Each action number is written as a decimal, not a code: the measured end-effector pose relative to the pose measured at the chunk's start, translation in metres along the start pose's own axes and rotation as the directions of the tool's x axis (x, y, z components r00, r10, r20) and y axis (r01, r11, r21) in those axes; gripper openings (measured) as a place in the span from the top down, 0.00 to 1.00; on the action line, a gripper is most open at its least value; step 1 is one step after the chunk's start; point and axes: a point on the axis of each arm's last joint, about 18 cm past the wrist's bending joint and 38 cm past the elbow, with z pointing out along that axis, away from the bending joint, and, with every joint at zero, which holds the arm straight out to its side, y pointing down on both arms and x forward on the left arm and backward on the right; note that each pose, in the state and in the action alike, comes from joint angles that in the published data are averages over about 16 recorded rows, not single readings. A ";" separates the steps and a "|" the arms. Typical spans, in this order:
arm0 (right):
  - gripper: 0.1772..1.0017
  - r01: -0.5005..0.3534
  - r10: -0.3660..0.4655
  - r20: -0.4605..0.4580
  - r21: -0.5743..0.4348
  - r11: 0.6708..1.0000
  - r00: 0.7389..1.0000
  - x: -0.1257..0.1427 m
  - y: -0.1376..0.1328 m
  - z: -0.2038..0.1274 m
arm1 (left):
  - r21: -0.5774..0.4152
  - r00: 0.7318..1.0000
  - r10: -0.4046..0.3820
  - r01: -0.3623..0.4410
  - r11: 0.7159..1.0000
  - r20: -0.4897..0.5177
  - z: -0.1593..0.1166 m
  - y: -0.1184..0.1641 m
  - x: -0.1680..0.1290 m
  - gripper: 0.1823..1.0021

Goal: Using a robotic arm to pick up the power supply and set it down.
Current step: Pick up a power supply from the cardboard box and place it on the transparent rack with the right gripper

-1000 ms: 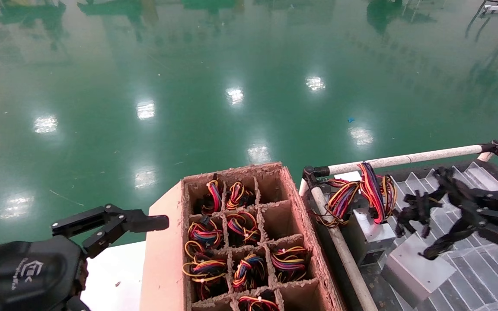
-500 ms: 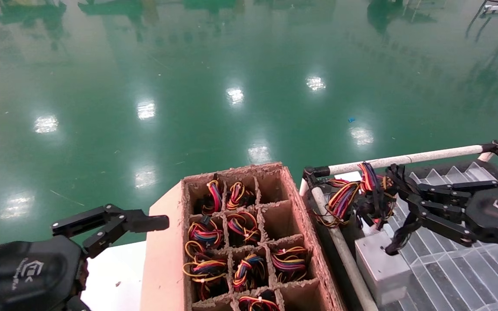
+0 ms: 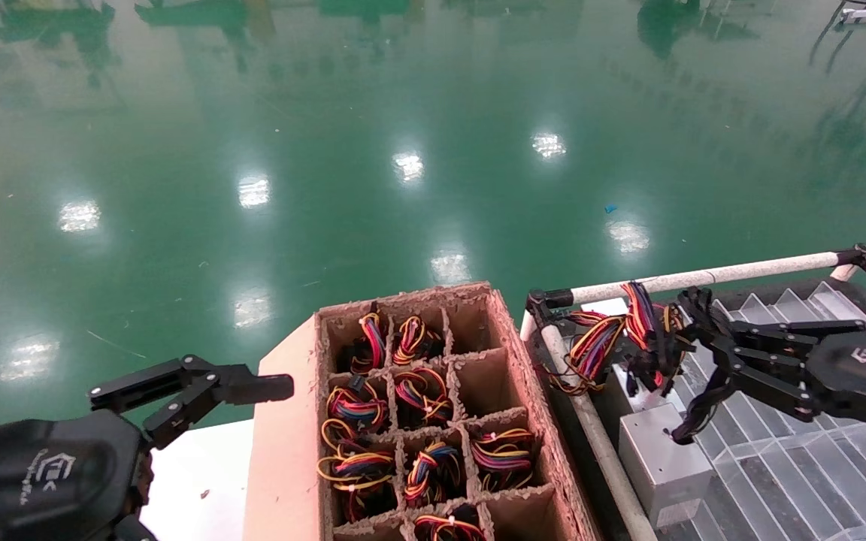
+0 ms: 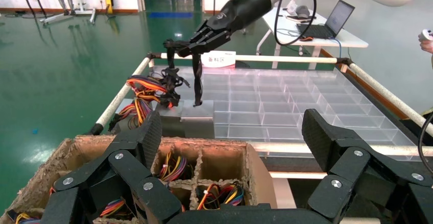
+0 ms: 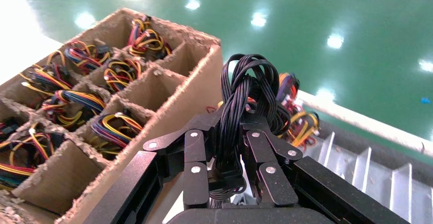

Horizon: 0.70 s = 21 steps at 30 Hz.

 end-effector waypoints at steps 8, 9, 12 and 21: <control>0.97 -0.027 0.027 -0.033 -0.010 1.000 0.999 0.005 0.014 -0.007 | 0.000 1.000 0.000 0.000 1.000 0.000 0.000 0.000 0.000 0.00; 0.97 -0.030 0.030 -0.036 -0.011 0.999 0.999 0.005 0.016 -0.008 | 0.000 1.000 0.000 0.000 1.000 0.000 0.000 0.000 0.000 0.00; 0.97 -0.038 0.037 -0.046 -0.016 0.999 0.998 0.006 0.021 -0.010 | 0.000 1.000 0.000 0.000 1.000 0.000 0.000 0.000 0.000 0.00; 0.97 -0.059 0.056 -0.068 -0.033 0.998 0.996 0.008 0.033 -0.017 | 0.000 1.000 0.000 0.000 1.000 0.000 0.000 0.000 0.000 0.00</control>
